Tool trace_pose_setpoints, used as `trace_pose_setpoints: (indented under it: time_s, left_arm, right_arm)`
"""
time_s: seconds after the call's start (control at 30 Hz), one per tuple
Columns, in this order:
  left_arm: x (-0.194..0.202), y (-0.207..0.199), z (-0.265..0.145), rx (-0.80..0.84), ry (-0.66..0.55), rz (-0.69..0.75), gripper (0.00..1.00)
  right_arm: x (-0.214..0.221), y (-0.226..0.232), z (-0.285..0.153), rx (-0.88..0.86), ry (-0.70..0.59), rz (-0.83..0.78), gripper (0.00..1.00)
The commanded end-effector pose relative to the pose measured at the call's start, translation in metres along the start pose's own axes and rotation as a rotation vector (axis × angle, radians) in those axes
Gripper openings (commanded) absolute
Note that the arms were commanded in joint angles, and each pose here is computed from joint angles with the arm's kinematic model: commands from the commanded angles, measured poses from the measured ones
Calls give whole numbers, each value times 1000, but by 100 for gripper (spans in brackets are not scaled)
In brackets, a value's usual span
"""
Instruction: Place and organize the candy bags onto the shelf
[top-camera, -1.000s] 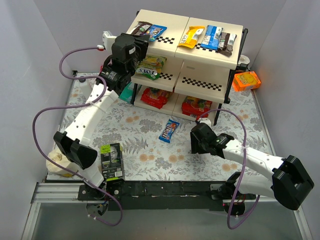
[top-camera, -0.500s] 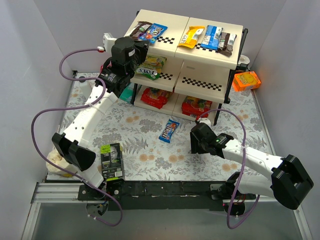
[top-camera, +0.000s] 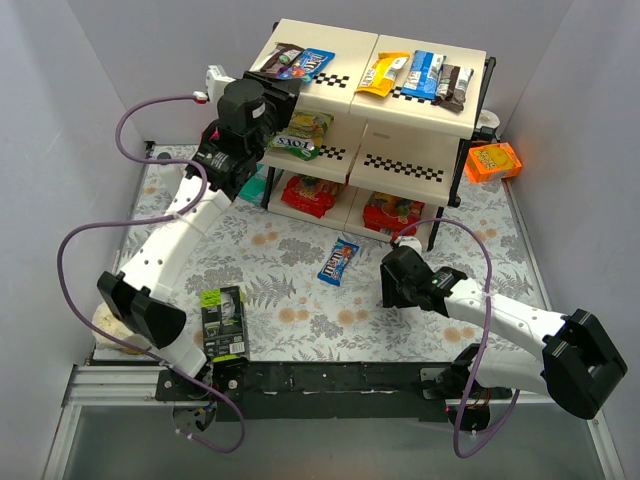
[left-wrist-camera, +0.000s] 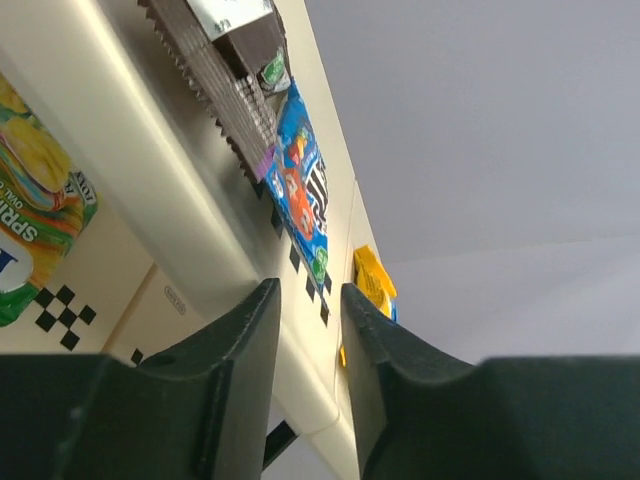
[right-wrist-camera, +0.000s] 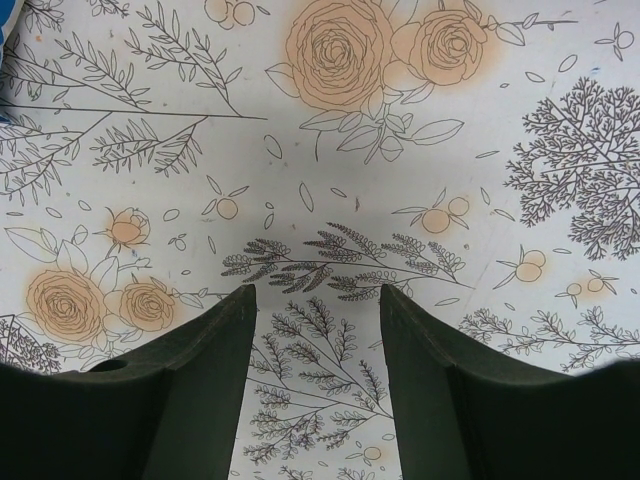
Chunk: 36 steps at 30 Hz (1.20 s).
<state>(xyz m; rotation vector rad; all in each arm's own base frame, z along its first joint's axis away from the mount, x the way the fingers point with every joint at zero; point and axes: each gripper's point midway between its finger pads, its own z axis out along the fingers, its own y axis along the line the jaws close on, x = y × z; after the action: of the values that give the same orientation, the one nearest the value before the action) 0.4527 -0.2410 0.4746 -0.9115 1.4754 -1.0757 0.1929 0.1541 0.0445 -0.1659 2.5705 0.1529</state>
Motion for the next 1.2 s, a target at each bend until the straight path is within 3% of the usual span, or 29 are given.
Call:
trace_pose_setpoints:
  time_s: [0.0,0.13,0.17,0.27,0.47,0.63,0.73,0.97,1.17]
  left_arm:
    - [-8,-13,-46,47,65,44,40]
    - [-15,3,-87,39,98,64,47]
    - [-11,24,-92,5,113,81,48]
    - [-28,27,-131,45,93,106,52]
    - [-24,110,-165,-96,122,204,66]
    - [31,206,-171,-262,333,241,76]
    - [66,241,-172,-279,478,253,84]
    - [127,297,-170,-304,769,319,90]
    - [157,343,-175,-347,900,310,90]
  right_arm:
    - [-8,3,0,-12,-27,9,60]
    - [-10,6,-1,-22,-27,6,61]
    - [-13,7,-2,-26,-32,7,61]
    - [-14,10,-3,-37,-30,2,63]
    - [-30,24,-5,-82,-39,-29,67]
    - [-61,44,-4,-115,-62,-90,68]
    - [-72,54,4,-141,-46,-123,68]
    - [-96,88,25,-238,36,-150,65]
    - [-100,105,44,-274,82,-130,63]
